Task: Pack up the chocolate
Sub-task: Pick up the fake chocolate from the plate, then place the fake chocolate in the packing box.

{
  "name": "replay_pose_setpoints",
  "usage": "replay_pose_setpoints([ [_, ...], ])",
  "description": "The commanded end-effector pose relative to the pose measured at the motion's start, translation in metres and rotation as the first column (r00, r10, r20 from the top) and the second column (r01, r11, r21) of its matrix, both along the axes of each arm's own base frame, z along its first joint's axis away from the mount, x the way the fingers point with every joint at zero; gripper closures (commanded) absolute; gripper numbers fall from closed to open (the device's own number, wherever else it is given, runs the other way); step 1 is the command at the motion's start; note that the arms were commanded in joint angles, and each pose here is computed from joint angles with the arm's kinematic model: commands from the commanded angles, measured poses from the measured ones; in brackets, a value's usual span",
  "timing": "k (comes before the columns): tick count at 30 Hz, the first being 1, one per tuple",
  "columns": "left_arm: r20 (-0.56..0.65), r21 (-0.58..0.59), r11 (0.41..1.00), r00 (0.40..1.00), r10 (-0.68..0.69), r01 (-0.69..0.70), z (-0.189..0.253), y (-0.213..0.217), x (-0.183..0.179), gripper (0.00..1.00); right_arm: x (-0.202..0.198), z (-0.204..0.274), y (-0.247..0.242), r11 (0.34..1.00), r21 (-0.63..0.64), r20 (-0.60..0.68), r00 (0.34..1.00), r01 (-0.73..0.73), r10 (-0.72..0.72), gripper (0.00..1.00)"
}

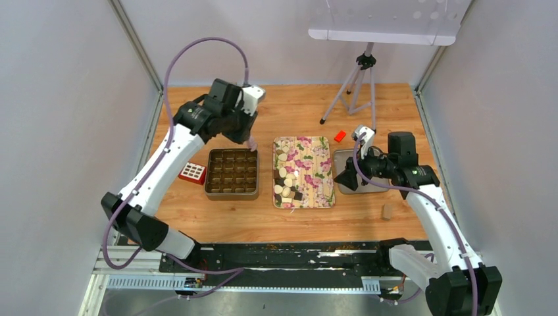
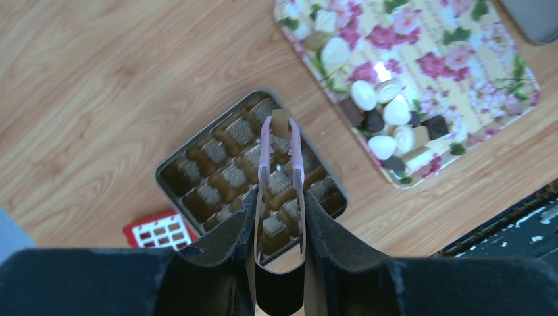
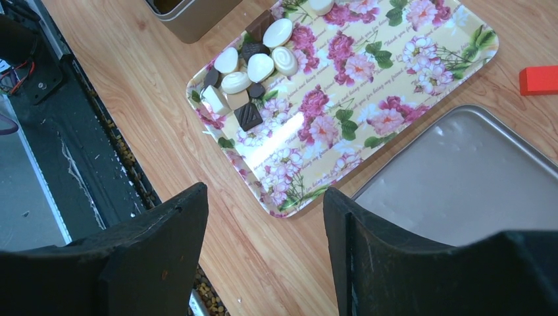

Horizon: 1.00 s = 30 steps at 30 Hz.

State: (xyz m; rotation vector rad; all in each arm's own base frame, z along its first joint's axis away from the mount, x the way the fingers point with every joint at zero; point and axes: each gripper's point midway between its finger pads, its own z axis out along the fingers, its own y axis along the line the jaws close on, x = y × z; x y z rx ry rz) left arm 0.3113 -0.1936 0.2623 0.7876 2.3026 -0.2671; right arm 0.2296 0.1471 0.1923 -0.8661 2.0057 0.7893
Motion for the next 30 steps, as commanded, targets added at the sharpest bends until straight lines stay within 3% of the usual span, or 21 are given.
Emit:
replay_pose_setpoints([
  [1,-0.04,0.038,0.997,0.997,0.066,-0.065,-0.016,0.039,0.006,1.0,0.008,0.008,0.006,0.999,0.051,0.046,0.999,-0.006,0.003,0.36],
  [11,-0.077,0.057,0.995,0.993,0.084,-0.08,-0.053,0.037,0.035,1.0,0.002,-0.004,0.004,0.999,0.046,0.027,1.0,0.005,-0.006,0.36],
  [22,-0.11,0.034,0.996,0.99,0.091,-0.088,-0.064,0.029,0.047,1.0,-0.002,-0.011,-0.004,0.999,0.036,0.022,0.999,0.031,-0.032,0.36],
  [30,-0.134,0.019,0.997,0.988,0.081,-0.079,-0.062,0.022,0.052,0.77,-0.001,-0.012,-0.006,0.998,0.039,0.027,0.999,0.041,-0.043,0.36],
])
